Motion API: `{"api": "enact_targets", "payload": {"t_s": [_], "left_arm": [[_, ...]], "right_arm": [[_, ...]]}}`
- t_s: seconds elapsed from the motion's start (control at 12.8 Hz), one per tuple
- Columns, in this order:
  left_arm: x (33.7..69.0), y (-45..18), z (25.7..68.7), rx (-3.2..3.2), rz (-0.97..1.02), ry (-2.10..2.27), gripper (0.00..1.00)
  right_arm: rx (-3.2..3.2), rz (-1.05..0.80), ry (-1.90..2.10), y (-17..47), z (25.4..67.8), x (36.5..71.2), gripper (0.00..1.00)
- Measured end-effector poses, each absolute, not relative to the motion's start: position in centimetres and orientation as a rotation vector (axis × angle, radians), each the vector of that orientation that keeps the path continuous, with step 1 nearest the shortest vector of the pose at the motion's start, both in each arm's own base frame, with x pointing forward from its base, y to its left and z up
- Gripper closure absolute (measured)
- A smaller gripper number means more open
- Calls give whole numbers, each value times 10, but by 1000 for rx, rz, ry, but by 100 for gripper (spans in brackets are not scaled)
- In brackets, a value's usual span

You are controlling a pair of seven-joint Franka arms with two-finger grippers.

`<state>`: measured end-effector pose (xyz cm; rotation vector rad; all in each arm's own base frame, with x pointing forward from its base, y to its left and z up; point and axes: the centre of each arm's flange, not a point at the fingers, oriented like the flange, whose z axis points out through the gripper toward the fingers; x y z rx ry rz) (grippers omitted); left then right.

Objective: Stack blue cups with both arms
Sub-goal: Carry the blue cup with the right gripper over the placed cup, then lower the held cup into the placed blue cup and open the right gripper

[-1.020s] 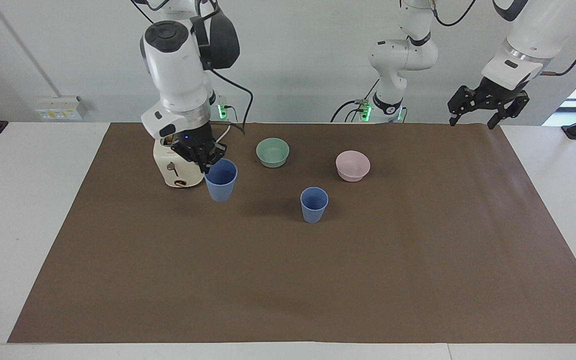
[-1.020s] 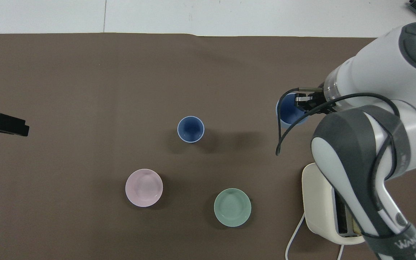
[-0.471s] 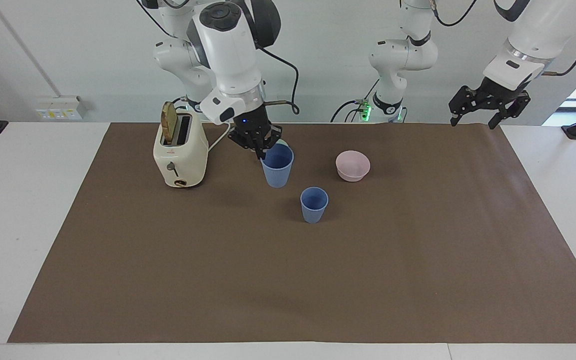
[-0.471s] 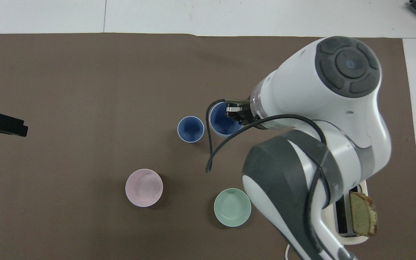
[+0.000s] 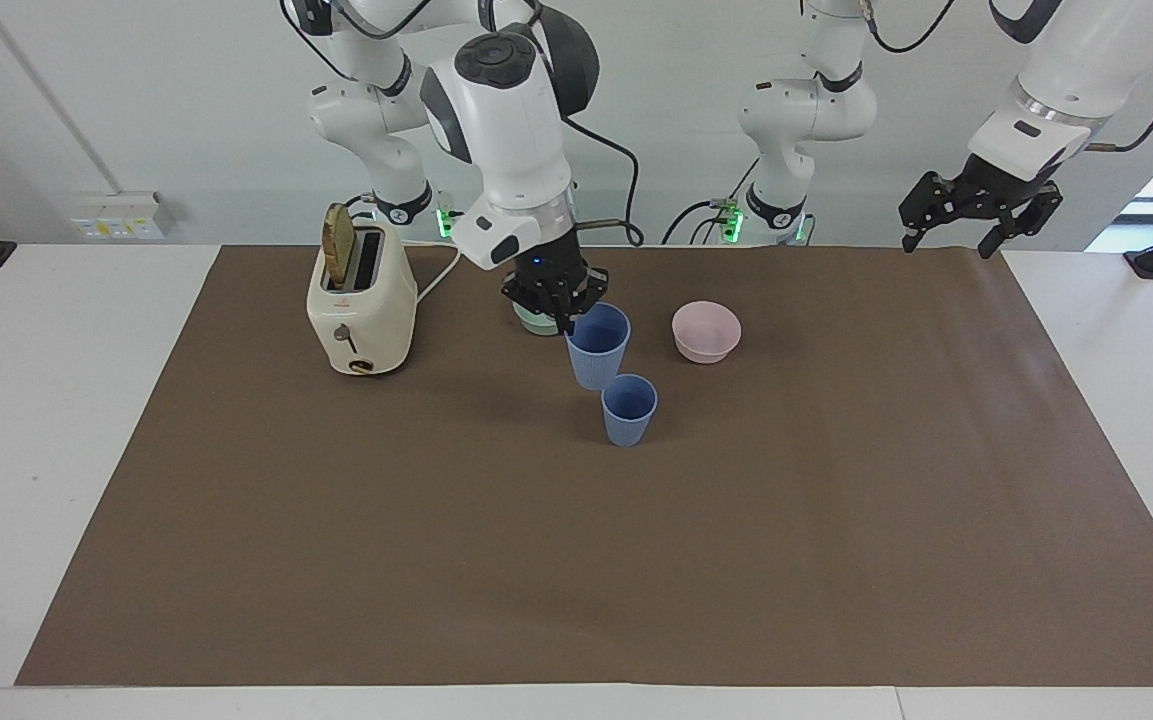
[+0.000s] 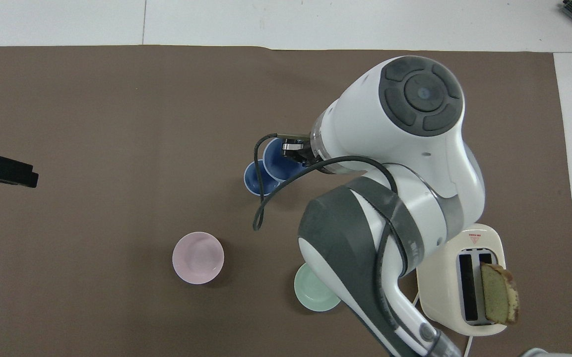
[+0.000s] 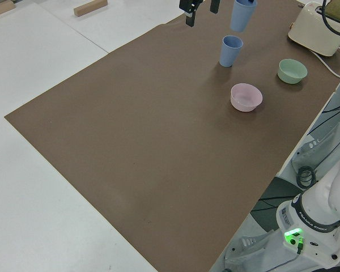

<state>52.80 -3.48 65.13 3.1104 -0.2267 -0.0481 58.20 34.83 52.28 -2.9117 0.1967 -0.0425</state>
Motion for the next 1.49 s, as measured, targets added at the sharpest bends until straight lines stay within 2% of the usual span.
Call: {"api": "enact_targets", "payload": {"t_s": [0.24,1.02,1.49], "left_arm": [[528,-35,651,3110,-48,-227,0],[528,-35,651,3110,-48,-227,0],[528,-35,651,3110,-48,-226,0]], "right_arm": [[-2905,-46,173,365,507,582,96],[-2937,18,178,362,468,582,96],[-2929,-27,125,360,441,581,96]]}}
